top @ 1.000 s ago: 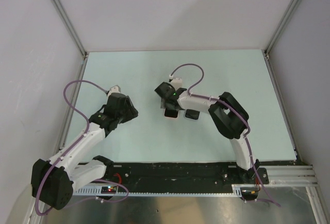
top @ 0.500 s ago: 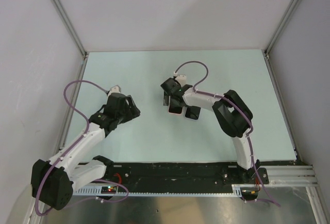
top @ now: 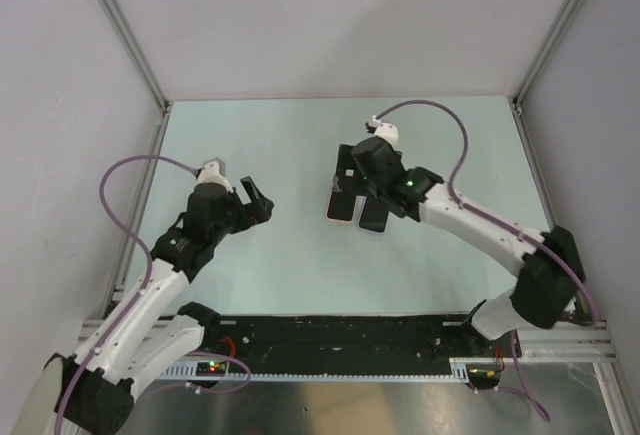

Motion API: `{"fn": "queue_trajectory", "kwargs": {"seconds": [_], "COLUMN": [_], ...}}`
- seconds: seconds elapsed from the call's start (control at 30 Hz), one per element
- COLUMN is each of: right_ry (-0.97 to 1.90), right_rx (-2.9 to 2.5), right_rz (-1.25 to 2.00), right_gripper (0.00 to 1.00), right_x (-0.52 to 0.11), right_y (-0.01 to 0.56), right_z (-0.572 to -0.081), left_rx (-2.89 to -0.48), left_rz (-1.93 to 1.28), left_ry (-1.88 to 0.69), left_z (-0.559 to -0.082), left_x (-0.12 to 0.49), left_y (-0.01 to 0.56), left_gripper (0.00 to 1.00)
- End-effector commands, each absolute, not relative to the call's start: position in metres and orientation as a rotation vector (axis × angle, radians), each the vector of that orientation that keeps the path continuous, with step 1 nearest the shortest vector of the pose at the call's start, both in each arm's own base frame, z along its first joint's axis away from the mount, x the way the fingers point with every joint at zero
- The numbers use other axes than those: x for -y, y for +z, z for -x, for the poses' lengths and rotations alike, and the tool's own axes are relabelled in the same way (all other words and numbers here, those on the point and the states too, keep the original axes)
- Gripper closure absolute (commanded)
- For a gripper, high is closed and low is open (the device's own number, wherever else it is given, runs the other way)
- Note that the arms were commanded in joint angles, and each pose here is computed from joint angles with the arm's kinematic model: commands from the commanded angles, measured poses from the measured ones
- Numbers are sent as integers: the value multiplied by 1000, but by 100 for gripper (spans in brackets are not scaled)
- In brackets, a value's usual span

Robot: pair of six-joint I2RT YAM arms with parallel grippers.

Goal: Put the phone into the phone case

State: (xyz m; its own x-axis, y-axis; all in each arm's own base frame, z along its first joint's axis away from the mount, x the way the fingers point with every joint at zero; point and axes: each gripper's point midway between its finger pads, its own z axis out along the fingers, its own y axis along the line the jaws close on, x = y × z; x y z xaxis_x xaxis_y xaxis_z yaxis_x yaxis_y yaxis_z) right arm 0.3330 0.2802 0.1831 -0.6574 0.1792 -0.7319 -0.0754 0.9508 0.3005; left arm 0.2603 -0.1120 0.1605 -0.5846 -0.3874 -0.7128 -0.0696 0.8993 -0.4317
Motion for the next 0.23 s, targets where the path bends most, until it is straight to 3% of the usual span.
{"fn": "queue_trajectory", "kwargs": {"seconds": [0.0, 0.2], "right_ry": [437, 457], "right_rx": [-2217, -2193], "right_rz": [-27, -16], "right_gripper": [0, 1], "right_x": [-274, -269], "right_y": [192, 202], "right_z": [-317, -310], "left_rx": [-2030, -2007], "left_rz": [272, 258], "left_ry": [-490, -527], "left_z": [-266, -267], "left_x": [113, 118], "left_y": [208, 222], "left_gripper": [0, 0]}}
